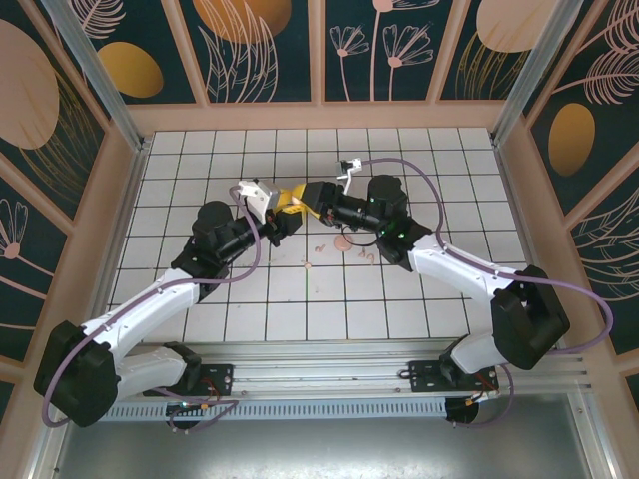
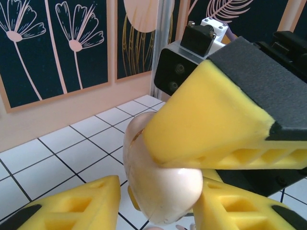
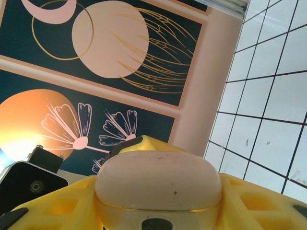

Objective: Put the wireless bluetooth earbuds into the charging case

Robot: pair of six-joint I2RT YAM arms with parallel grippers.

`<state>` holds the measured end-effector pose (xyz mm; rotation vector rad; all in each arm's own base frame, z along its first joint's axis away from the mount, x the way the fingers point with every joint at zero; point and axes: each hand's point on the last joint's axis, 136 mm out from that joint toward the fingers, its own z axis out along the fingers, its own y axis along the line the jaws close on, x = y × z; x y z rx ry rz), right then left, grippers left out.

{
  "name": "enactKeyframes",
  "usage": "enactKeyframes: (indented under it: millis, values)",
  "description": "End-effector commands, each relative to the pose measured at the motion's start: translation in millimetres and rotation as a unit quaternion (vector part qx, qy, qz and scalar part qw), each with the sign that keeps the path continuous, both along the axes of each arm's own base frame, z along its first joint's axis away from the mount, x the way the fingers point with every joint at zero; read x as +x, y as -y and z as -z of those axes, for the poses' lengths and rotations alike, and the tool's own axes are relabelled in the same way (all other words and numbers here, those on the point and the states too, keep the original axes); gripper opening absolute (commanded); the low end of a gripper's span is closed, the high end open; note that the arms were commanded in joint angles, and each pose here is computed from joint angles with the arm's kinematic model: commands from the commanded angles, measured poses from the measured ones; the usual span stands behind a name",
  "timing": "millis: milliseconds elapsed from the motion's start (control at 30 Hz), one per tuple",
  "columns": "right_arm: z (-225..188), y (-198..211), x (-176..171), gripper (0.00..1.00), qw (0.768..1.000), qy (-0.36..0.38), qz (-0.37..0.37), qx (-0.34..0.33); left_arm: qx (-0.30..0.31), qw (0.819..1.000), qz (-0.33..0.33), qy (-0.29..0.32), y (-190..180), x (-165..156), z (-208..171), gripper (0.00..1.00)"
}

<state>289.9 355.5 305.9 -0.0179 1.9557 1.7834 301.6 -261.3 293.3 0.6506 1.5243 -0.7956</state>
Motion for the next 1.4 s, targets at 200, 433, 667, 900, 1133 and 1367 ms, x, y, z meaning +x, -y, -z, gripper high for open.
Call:
enactKeyframes:
  millis: [200, 433, 667, 900, 1133, 1367]
  values:
    - [-8.9, -5.5, -9.5, 0.51, 1.000, 0.012, -0.017, 0.017, -0.032, 0.999, 0.005, 0.026, 1.9, -1.5, -28.6, 0.41]
    - [-9.8, -4.3, -11.6, 0.52, 1.000, 0.021, -0.017, 0.012, -0.027, 0.999, 0.017, 0.024, 4.7, -4.4, -26.3, 0.25]
    - [-19.2, 29.8, -8.7, 0.73, 0.992, 0.109, 0.026, -0.050, -0.022, 0.998, 0.059, 0.018, 17.0, -10.0, -24.6, 0.24]
    - [-47.2, 78.8, -23.0, 0.74, 0.946, 0.296, 0.029, -0.126, -0.015, 0.989, 0.140, 0.042, 33.2, -28.3, -31.1, 0.21]
    - [-54.5, 93.0, -50.7, 0.60, 0.851, 0.482, -0.075, -0.194, -0.013, 0.975, 0.210, 0.066, 43.6, -47.2, -39.8, 0.21]
    - [-39.3, 86.8, -69.0, 0.52, 0.783, 0.556, -0.180, -0.211, -0.009, 0.960, 0.269, 0.081, 48.6, -65.4, -44.3, 0.21]
